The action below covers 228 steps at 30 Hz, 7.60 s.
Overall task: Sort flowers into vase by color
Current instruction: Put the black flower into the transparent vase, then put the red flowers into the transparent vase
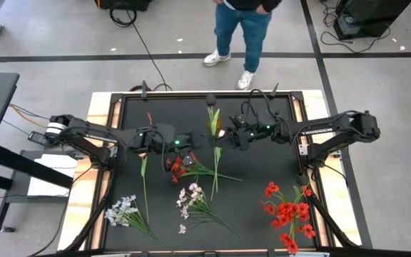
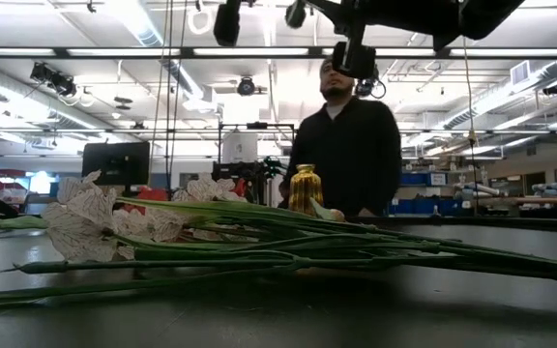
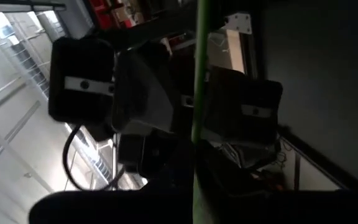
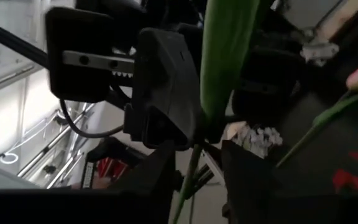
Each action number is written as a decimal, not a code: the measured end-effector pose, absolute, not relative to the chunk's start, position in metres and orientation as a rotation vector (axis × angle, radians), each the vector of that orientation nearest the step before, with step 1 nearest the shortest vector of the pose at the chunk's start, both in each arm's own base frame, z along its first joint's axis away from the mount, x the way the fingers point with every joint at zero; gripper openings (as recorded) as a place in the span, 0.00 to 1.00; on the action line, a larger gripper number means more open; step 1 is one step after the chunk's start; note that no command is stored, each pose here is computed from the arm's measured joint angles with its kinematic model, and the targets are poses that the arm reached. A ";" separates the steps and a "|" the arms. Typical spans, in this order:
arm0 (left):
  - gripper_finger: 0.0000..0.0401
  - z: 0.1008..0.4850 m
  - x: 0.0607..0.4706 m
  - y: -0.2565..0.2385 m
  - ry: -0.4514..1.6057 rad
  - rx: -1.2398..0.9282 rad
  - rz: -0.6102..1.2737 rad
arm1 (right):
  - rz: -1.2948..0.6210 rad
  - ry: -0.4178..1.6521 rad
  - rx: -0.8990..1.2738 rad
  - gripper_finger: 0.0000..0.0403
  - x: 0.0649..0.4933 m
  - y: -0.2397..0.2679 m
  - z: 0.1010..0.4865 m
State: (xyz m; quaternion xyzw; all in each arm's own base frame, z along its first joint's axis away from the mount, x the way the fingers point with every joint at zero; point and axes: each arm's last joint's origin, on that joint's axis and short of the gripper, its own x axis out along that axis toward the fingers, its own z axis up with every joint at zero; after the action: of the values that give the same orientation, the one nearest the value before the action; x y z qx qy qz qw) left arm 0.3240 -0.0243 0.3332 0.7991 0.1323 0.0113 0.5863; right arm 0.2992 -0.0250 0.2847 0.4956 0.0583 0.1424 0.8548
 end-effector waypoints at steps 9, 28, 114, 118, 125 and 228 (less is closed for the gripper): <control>0.03 0.329 0.330 -0.020 0.319 1.864 0.031 | 0.340 0.161 1.018 0.04 0.302 -0.021 0.280; 0.41 0.355 0.318 -0.009 0.207 1.054 0.375 | 0.168 0.033 0.909 0.03 0.297 -0.040 0.286; 0.56 0.424 0.163 0.042 -0.014 -0.209 -0.039 | 0.396 0.269 0.087 0.02 0.006 0.008 0.313; 0.56 0.424 0.163 0.042 -0.013 -0.209 -0.039 | 0.555 0.278 0.101 0.02 0.007 0.013 0.314; 0.56 0.424 0.163 0.042 -0.013 -0.209 -0.039 | 0.793 0.239 0.110 0.02 0.004 0.018 0.318; 0.56 0.424 0.163 0.042 -0.014 -0.209 -0.039 | 0.609 -0.098 0.254 0.78 0.079 0.040 0.368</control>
State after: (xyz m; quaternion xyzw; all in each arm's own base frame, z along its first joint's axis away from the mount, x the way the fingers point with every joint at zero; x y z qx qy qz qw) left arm 0.1634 0.0418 0.4239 -0.1041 -0.0070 -0.0194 0.9944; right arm 0.0789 0.0400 0.3679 0.1249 -0.0479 0.2989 0.9449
